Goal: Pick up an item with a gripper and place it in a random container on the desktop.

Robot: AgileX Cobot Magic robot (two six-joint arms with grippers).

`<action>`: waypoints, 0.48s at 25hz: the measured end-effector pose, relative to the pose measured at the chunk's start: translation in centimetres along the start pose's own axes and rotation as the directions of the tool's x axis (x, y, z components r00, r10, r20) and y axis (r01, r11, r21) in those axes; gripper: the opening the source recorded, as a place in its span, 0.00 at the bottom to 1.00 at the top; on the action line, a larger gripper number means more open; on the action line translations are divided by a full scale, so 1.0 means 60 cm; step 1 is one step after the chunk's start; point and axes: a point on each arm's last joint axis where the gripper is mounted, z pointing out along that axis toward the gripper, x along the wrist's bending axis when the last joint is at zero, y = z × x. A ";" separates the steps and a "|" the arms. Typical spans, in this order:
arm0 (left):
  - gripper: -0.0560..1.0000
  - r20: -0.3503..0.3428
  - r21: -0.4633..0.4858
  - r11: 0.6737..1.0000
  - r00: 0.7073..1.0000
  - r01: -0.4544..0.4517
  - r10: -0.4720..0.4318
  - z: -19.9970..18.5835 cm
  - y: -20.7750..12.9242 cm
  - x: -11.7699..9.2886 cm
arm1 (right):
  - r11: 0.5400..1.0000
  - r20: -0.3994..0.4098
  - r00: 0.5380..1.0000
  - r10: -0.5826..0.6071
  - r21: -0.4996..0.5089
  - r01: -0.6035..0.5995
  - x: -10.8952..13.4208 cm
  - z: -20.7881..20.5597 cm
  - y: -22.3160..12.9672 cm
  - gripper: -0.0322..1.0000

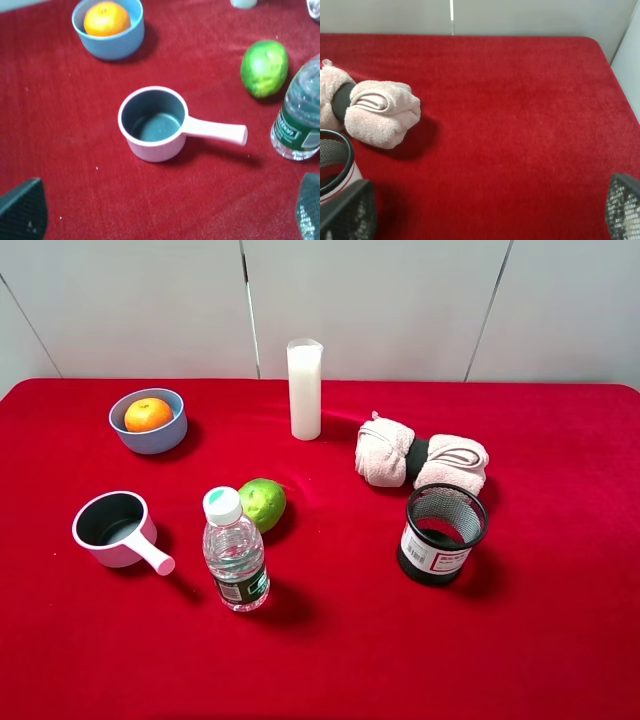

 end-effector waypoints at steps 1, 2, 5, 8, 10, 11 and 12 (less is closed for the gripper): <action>0.99 0.003 0.005 1.000 1.000 0.010 -0.010 0.002 -0.001 0.000 | 1.000 0.000 1.000 0.000 0.000 0.000 0.000 0.000 0.000 0.70; 0.99 0.006 0.013 1.000 1.000 0.021 -0.021 0.004 -0.003 -0.001 | 1.000 0.000 1.000 0.000 0.000 0.000 0.000 0.000 0.000 0.70; 0.99 0.007 0.016 0.999 0.999 0.032 -0.033 0.005 -0.004 -0.001 | 1.000 0.000 1.000 0.000 0.000 0.000 0.000 0.000 0.000 0.70; 0.99 0.007 0.016 0.999 0.999 0.037 -0.037 0.005 -0.004 -0.001 | 1.000 0.000 1.000 0.000 0.000 0.000 0.000 0.000 0.000 0.70; 0.99 0.007 0.016 0.999 0.999 0.037 -0.037 0.005 -0.004 -0.001 | 1.000 0.000 1.000 0.000 0.000 0.000 0.000 0.000 0.000 0.70; 0.99 0.007 0.016 0.999 0.999 0.037 -0.037 0.005 -0.004 -0.001 | 1.000 0.000 1.000 0.000 0.000 0.000 0.000 0.000 0.000 0.70; 0.99 0.007 0.016 0.999 0.999 0.037 -0.037 0.005 -0.004 -0.001 | 1.000 0.000 1.000 0.000 0.000 0.000 0.000 0.000 0.000 0.70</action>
